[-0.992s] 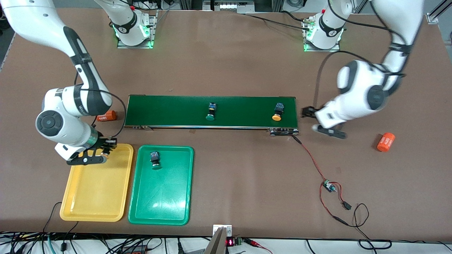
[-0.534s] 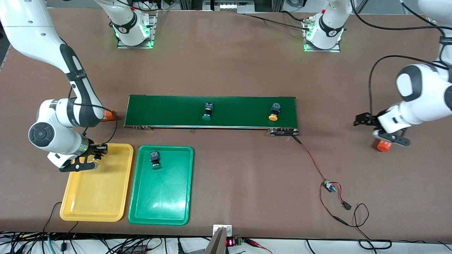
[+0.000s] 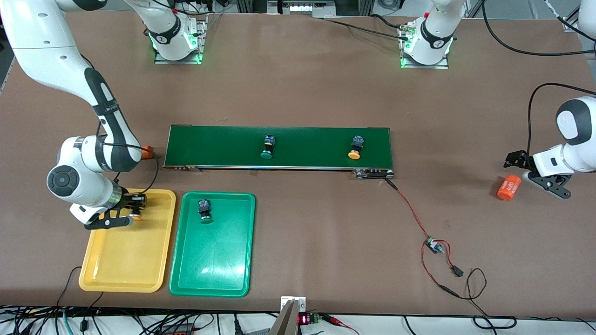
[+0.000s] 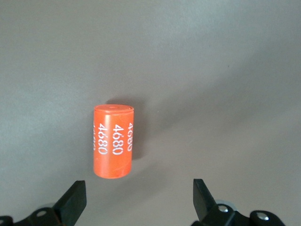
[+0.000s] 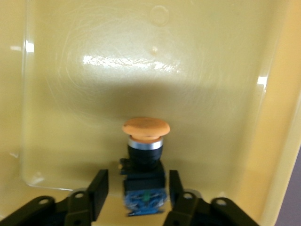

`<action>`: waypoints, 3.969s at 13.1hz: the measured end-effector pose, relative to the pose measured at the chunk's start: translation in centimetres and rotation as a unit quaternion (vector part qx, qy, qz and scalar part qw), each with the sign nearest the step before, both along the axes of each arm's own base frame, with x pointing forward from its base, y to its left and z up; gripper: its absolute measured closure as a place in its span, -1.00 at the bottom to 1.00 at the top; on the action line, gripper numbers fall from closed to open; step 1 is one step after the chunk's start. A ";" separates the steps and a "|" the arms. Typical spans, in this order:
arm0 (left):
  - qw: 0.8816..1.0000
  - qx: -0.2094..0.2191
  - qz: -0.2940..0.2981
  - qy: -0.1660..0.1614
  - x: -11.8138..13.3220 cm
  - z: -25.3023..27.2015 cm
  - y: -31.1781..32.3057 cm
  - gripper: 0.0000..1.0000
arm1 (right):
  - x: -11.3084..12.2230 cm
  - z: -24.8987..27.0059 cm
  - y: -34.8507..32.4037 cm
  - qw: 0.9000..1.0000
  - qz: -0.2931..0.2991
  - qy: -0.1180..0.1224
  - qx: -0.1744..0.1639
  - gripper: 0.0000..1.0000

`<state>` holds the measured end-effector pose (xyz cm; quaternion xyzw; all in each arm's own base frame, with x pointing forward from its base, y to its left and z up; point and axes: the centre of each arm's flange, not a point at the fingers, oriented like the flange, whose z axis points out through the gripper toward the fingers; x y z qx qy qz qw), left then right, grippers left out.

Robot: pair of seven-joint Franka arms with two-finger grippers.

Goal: Sort buttons by color to trays
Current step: 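Release the yellow button into the yellow tray while the left gripper grasps the cylinder, then move the right gripper back to the belt and grasp a green button, then lift the green button with the right gripper while the left gripper carries the cylinder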

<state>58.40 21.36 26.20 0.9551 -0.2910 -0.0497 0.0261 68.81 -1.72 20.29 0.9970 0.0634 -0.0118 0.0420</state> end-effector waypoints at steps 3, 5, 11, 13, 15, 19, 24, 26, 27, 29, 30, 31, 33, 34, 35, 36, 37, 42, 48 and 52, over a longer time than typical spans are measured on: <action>0.999 -0.009 -0.047 0.000 0.7 -1.2 0.7 -1.00 | 0.3 0.6 0.0 1.000 -0.001 -0.002 0.000 -0.96; 0.998 -0.015 -0.069 -0.002 1.5 -2.2 1.8 -1.00 | 0.2 1.5 0.4 1.000 -0.016 0.018 0.014 -1.00; 0.997 -0.029 -0.074 0.008 3.0 -4.5 4.2 -1.00 | -0.8 10.2 5.2 0.992 -0.052 0.060 0.093 -1.00; 0.997 -0.033 -0.074 0.014 2.9 -5.1 4.2 -1.00 | -1.3 12.5 7.0 0.990 -0.067 0.066 0.103 -1.00; 0.996 -0.036 -0.074 0.020 2.8 -5.5 4.2 -1.00 | -2.0 14.3 9.5 0.989 -0.086 0.071 0.099 -1.00; 0.997 -0.052 -0.056 0.026 1.5 -6.9 6.3 -1.00 | -5.0 16.4 16.8 0.988 -0.099 0.080 0.084 -1.00; 0.997 -0.057 -0.054 0.026 1.6 -7.2 6.0 -1.00 | -9.7 14.7 18.8 0.988 -0.115 0.080 0.072 -1.00; 0.996 -0.059 -0.057 0.025 2.1 -6.7 5.5 -1.00 | -11.8 13.3 19.6 0.987 -0.123 0.068 0.072 -1.00; 0.996 -0.060 -0.057 0.028 2.3 -6.2 5.2 -1.00 | -12.9 12.8 20.2 0.987 -0.127 0.061 0.073 -1.00; 0.996 -0.058 -0.059 0.032 2.9 -4.9 4.2 -1.00 | -15.3 12.5 21.1 0.988 -0.130 0.040 0.077 -1.00; 0.996 -0.057 -0.062 0.032 3.1 -4.5 3.7 -1.00 | -16.4 12.4 21.0 0.988 -0.131 0.030 0.077 -1.00; 0.996 -0.058 -0.063 0.033 3.3 -4.5 3.3 -1.00 | -17.6 12.4 20.8 0.988 -0.133 0.023 0.076 -1.00; 0.995 -0.062 -0.065 0.036 3.3 -4.9 2.7 -1.00 | -19.6 12.7 20.9 0.987 -0.142 0.012 0.075 -1.00; 0.995 -0.064 -0.066 0.036 3.4 -5.1 2.4 -1.00 | -20.2 13.0 21.3 0.987 -0.144 0.004 0.076 -1.00; 0.995 -0.064 -0.067 0.034 3.5 -5.5 2.3 -1.00 | -20.5 13.4 21.6 0.986 -0.146 -0.010 0.081 -1.00; 0.995 -0.065 -0.067 0.032 3.5 -6.1 2.2 -1.00 | -20.6 13.6 21.7 0.985 -0.147 -0.026 0.088 -1.00; 0.995 -0.067 -0.066 0.031 3.5 -6.9 2.1 -1.00 | -20.5 13.6 21.6 0.984 -0.148 -0.036 0.093 -1.00; 0.995 -0.070 -0.063 0.027 3.4 -9.3 2.3 -0.86 | -21.2 12.1 21.5 0.986 -0.138 -0.051 0.080 -1.00; 0.996 -0.067 -0.061 0.023 3.5 -8.9 2.7 -0.01 | -21.5 8.9 22.6 0.987 -0.137 -0.056 0.063 -1.00; 0.994 -0.059 -0.084 0.023 4.7 -5.0 0.3 -0.01 | -21.4 8.3 22.9 0.987 -0.136 -0.056 0.066 -1.00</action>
